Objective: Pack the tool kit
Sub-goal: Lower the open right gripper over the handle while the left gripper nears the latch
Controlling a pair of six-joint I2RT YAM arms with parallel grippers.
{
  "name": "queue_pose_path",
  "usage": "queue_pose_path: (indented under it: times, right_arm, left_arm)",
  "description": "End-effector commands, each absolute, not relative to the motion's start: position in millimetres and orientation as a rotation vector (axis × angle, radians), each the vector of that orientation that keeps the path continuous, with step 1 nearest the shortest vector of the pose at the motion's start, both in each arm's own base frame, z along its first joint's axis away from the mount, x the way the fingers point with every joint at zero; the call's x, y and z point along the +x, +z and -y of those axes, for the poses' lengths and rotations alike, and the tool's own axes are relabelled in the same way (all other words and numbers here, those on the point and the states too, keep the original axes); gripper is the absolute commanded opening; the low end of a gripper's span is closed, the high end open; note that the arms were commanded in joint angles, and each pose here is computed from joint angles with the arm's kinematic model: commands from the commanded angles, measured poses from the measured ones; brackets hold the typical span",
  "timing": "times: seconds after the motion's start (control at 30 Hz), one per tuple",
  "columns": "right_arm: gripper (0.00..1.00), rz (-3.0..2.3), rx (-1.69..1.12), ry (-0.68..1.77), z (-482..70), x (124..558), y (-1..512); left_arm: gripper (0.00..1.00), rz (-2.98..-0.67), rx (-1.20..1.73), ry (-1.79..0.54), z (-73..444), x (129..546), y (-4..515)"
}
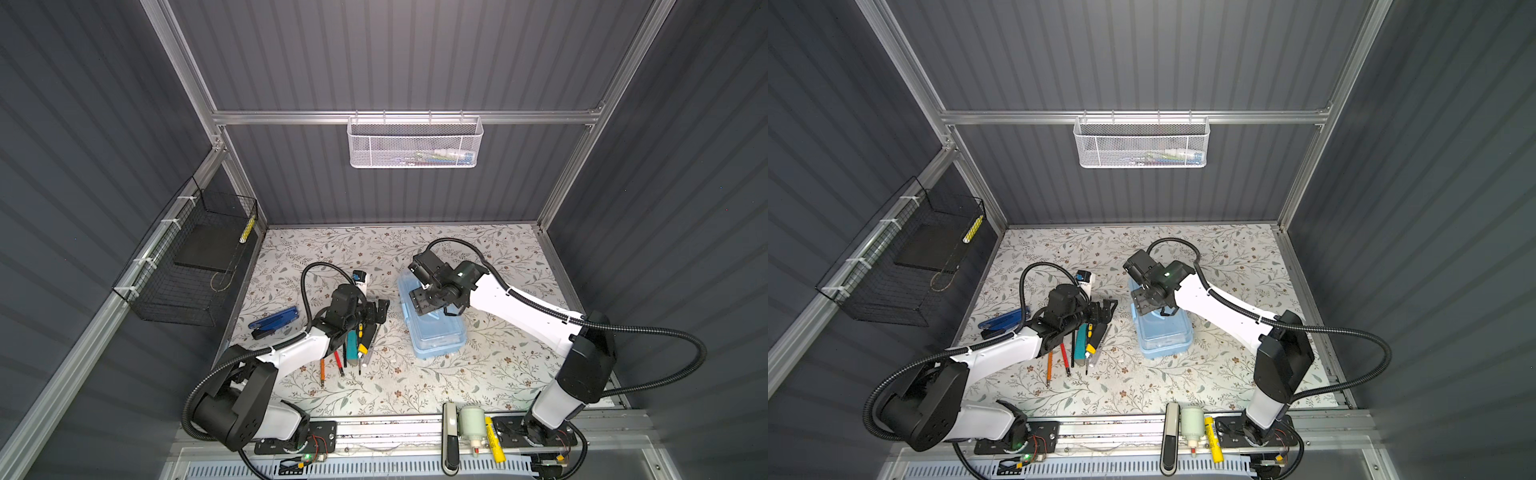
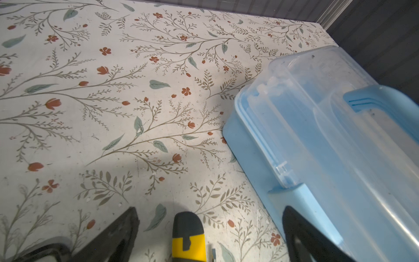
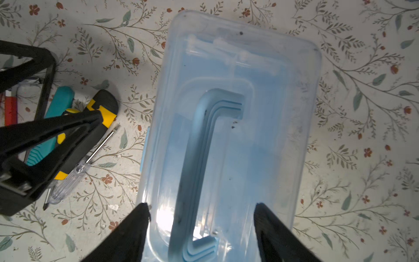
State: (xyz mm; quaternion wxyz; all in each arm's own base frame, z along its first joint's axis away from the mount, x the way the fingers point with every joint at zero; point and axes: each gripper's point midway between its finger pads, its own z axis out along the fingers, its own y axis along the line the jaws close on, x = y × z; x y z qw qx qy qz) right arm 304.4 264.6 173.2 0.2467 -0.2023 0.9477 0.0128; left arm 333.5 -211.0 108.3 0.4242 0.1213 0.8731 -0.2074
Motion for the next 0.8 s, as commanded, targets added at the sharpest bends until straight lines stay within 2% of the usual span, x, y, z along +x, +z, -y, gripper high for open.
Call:
queue_pose_path:
  times: [0.0,0.17,0.53,0.77]
  right_arm:
    - [0.73,-2.574,-0.573,-0.059,-263.1,307.1,177.0]
    - [0.67,-2.58,-0.595,-0.107,-272.2,306.8,173.2]
    - [0.62,-2.594,-0.603,-0.296,-268.0,313.2,164.2]
    - [0.5,-2.604,-0.591,-0.316,-264.0,312.4,161.6]
  left_arm:
    - [0.99,-2.257,0.298,-0.446,203.9,332.8,99.4]
    - [0.99,-2.286,0.267,-0.449,203.4,332.9,89.2]
    - [0.99,-2.257,0.324,-0.472,206.4,327.4,95.0]
    - [0.99,-2.266,0.327,-0.481,208.0,327.2,93.0]
